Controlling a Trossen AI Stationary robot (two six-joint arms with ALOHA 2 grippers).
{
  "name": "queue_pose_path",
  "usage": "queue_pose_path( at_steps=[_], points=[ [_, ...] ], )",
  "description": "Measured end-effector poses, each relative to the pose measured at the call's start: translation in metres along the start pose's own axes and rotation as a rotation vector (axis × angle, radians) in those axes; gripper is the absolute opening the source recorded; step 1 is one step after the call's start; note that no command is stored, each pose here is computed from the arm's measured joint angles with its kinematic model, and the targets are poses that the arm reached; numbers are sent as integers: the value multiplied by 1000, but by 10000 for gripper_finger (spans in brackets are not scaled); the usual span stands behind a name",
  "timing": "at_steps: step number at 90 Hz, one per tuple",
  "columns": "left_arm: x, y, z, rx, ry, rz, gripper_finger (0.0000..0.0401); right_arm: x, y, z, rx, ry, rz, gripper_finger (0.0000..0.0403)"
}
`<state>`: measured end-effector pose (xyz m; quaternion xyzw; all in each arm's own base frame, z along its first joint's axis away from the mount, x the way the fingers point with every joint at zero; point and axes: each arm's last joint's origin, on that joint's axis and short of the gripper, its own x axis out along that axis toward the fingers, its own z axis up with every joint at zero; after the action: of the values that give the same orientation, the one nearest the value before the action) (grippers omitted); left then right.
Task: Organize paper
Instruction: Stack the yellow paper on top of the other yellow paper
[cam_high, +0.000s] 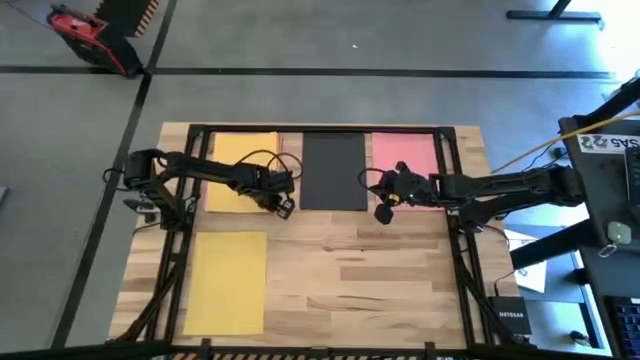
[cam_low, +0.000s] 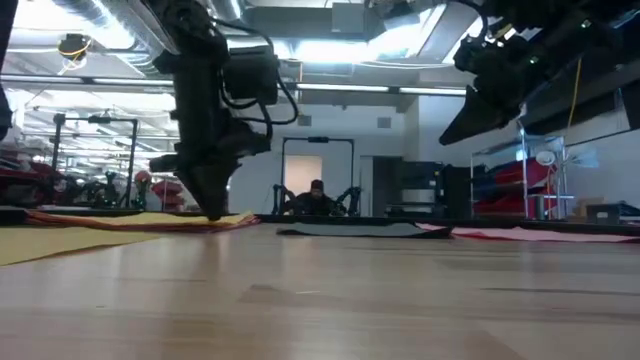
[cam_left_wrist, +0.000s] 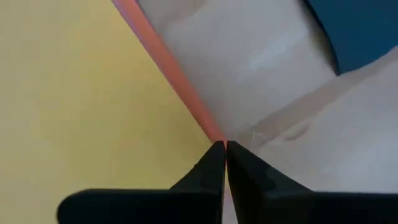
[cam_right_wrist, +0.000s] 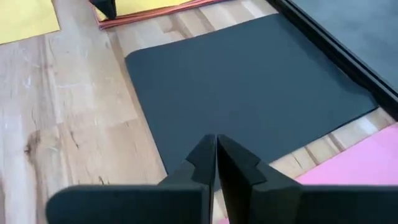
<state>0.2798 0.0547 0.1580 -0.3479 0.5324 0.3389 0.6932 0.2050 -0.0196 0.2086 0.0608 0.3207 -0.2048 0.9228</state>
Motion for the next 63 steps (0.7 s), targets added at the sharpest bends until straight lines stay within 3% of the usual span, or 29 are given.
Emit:
queue_pose_path(
  at_steps=[18,48,63],
  points=[
    [0,-1,-2,-3,56,-39,14,0,0,0,-1,1,0,5],
    [0,-2,-1,-11,49,-51,69,0,0,0,-1,2,0,5],
    [0,-1,2,80,39,-74,74,0,0,0,-3,2,-1,5]
  ],
)
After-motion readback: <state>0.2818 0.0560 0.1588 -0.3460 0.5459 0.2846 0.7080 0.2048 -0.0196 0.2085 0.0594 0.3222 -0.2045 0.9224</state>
